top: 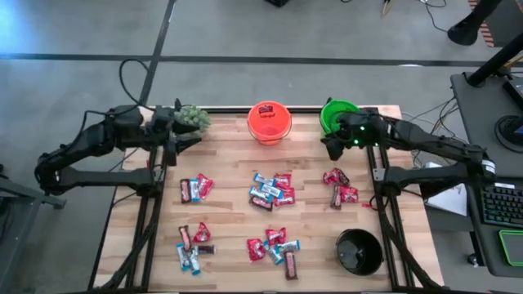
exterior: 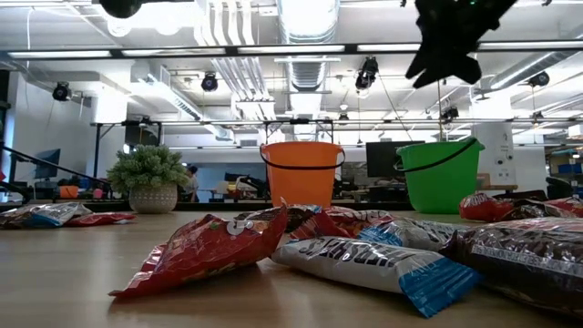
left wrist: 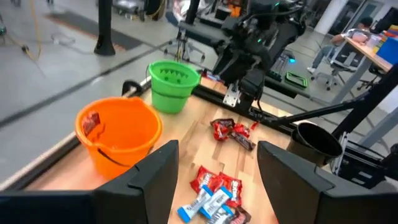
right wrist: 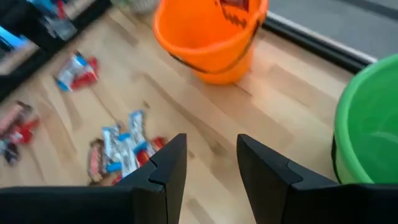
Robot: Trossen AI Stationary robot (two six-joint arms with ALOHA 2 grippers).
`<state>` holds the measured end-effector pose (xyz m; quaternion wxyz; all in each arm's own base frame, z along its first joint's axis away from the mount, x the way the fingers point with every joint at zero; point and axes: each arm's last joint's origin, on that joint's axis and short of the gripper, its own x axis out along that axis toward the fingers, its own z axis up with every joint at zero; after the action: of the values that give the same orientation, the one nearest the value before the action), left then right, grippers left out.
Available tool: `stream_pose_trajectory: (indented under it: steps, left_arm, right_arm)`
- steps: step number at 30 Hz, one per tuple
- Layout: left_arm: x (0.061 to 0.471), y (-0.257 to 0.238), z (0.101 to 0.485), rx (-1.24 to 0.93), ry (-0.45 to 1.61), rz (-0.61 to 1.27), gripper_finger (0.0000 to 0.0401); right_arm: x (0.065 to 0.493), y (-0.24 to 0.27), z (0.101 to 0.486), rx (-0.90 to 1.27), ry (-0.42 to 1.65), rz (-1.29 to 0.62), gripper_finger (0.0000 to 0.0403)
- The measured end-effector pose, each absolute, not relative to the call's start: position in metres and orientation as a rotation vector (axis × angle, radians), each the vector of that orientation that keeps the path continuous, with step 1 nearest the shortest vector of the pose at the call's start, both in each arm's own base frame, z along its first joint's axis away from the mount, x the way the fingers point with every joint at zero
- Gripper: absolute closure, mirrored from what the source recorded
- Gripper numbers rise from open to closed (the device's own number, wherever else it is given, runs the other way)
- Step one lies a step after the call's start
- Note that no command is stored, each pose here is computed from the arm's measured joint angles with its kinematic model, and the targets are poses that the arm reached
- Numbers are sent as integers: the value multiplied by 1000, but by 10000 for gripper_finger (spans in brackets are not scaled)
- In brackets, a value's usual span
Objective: Organize candy in baskets
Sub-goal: Put the brown chocolate bar into the black bucket
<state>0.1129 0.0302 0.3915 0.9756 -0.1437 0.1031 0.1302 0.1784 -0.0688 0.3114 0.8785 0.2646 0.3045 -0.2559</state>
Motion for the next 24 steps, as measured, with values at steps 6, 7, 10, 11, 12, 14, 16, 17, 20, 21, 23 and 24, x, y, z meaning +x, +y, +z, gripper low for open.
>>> stream_pose_trajectory:
  steps: [6,7,10,11,12,14,16,17,20,21,23,24]
  left_arm:
    - [105,28,395,-224,209,255,200]
    - [104,28,395,-219,215,254,200]
    - [101,27,392,-209,243,254,200]
    - [100,27,392,-207,251,255,200]
    - [99,26,391,-206,257,254,200]
    - [98,26,390,-208,265,255,200]
    - [96,25,391,-200,258,253,200]
    - [94,25,391,-193,255,251,200]
    - [90,24,392,-178,242,248,200]
    - [88,23,393,-177,236,248,200]
    - [85,22,393,-176,226,247,200]
    - [84,22,394,-175,224,247,200]
  right_arm:
    - [195,-75,325,573,763,-560,271]
    - [198,-76,327,576,791,-565,271]
    - [205,-78,326,585,890,-581,271]
    - [207,-79,325,588,918,-583,271]
    - [209,-79,325,589,943,-586,271]
    - [213,-80,322,595,1004,-591,270]
    - [218,-80,318,600,1063,-592,266]
    - [220,-81,316,600,1088,-594,263]
    - [227,-81,314,601,1136,-594,249]
    - [229,-81,314,599,1152,-593,244]
    - [232,-80,313,595,1185,-592,234]
    - [235,-79,313,595,1196,-591,230]
